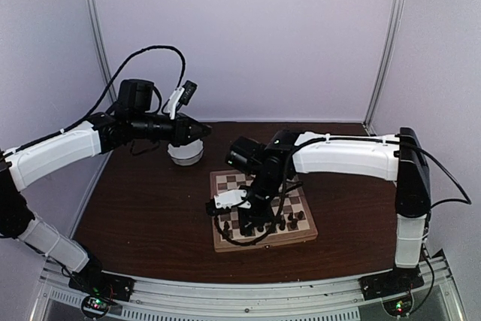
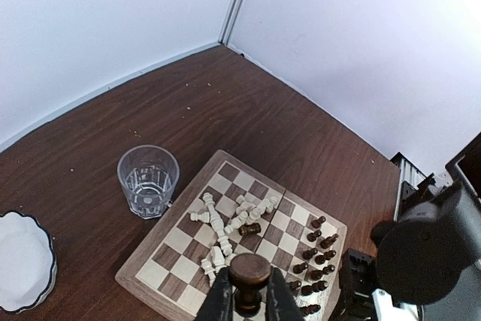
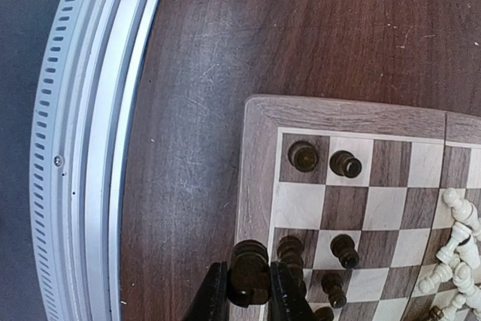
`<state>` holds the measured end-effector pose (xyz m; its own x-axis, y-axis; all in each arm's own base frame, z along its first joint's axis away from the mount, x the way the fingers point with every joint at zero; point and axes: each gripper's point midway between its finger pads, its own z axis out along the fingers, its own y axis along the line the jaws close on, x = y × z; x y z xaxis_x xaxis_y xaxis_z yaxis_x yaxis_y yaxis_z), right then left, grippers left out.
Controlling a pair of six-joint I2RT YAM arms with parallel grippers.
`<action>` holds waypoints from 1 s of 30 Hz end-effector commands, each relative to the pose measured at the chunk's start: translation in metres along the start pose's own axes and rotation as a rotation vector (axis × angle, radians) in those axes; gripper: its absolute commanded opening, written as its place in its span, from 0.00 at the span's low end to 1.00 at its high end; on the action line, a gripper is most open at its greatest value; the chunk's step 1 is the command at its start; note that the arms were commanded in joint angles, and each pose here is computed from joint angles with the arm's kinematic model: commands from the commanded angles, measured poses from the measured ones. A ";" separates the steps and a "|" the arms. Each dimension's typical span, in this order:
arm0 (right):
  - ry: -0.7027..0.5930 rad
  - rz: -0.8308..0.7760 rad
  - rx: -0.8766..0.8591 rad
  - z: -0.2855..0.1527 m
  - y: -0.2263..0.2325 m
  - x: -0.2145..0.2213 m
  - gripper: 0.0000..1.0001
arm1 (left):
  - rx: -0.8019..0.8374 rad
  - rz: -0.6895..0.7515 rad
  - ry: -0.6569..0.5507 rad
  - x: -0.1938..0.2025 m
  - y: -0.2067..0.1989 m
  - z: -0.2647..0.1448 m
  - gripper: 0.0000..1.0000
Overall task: Set up the chess pieces on the board
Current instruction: Place the knight at g8.
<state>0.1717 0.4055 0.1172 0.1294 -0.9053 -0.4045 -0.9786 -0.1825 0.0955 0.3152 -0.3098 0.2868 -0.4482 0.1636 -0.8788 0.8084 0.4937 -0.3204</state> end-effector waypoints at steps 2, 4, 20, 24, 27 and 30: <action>-0.004 -0.024 0.083 0.003 -0.021 -0.013 0.06 | -0.025 0.026 -0.083 -0.021 0.001 -0.013 0.05; 0.001 -0.019 0.080 0.008 -0.024 -0.013 0.06 | -0.021 0.025 -0.085 -0.022 0.001 -0.013 0.05; 0.045 -0.004 0.042 0.037 -0.024 -0.005 0.09 | -0.008 0.011 -0.084 -0.022 0.001 -0.013 0.04; 0.055 -0.002 0.040 0.042 -0.025 -0.003 0.09 | -0.005 0.009 -0.081 -0.022 0.001 -0.012 0.05; 0.060 -0.002 0.038 0.044 -0.025 -0.002 0.09 | -0.005 0.009 -0.081 -0.021 0.001 -0.013 0.05; 0.065 -0.002 0.035 0.046 -0.025 -0.001 0.09 | -0.004 0.010 -0.083 -0.022 0.001 -0.013 0.05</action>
<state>0.1893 0.4279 0.0818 0.1388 -0.9208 -0.3645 -0.9822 -0.1751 0.0683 0.3200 -0.3032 0.2961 -0.4449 0.1294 -0.8862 0.7962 0.5101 -0.3253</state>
